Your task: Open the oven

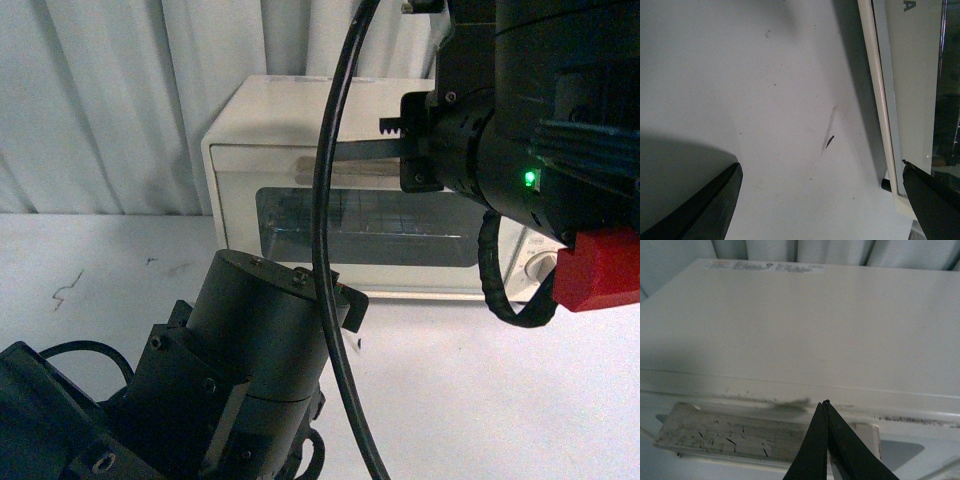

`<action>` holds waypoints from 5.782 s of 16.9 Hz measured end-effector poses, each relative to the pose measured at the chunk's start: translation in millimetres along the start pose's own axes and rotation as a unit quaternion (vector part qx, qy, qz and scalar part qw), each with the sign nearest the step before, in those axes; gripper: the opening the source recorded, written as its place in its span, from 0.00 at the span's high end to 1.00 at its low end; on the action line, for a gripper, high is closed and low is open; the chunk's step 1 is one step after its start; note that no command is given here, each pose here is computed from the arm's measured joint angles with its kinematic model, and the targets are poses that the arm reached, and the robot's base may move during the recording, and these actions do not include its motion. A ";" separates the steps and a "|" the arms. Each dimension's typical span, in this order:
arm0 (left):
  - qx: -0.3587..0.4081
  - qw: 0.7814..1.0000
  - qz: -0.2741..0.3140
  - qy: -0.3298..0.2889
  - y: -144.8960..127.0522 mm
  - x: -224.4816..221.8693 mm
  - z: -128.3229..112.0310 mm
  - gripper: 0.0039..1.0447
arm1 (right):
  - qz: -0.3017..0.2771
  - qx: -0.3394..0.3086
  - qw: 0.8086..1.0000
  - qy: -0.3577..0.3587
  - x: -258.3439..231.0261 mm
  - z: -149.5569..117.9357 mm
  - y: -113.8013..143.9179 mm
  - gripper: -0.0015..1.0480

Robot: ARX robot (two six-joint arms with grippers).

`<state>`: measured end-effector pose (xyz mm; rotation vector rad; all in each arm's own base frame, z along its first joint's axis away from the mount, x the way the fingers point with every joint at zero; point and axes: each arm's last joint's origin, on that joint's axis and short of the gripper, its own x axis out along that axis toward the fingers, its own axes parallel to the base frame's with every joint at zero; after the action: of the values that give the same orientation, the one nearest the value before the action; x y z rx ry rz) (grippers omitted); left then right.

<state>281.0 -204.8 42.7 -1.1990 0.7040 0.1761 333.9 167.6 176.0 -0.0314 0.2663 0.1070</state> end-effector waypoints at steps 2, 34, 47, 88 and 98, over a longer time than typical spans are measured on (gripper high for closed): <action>0.000 1.000 0.000 0.000 0.0 0.0 0.0 0.06 | -0.003 0.000 1.000 0.007 -0.8 -4.7 -2.3 0.98; 0.001 1.000 0.001 -0.001 0.8 -0.5 -0.7 0.06 | -0.131 -0.007 0.988 0.081 -131.9 -49.7 -24.3 0.97; 0.000 1.000 0.001 -0.001 0.3 0.1 0.7 0.06 | -0.054 0.029 0.989 -0.138 -240.8 -77.0 -129.6 0.98; 0.580 0.798 0.140 -0.083 126.3 -116.7 85.6 0.59 | -0.053 0.018 0.989 -0.135 -241.6 -78.1 -140.4 0.06; 0.543 0.767 -0.089 -0.331 45.2 -200.3 136.7 0.99 | -0.053 0.018 0.989 -0.135 -241.6 -78.1 -140.5 0.06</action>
<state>159.1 -18.5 148.9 -0.0206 -0.0198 0.0021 97.2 0.0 166.8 0.0059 -0.0044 -0.0004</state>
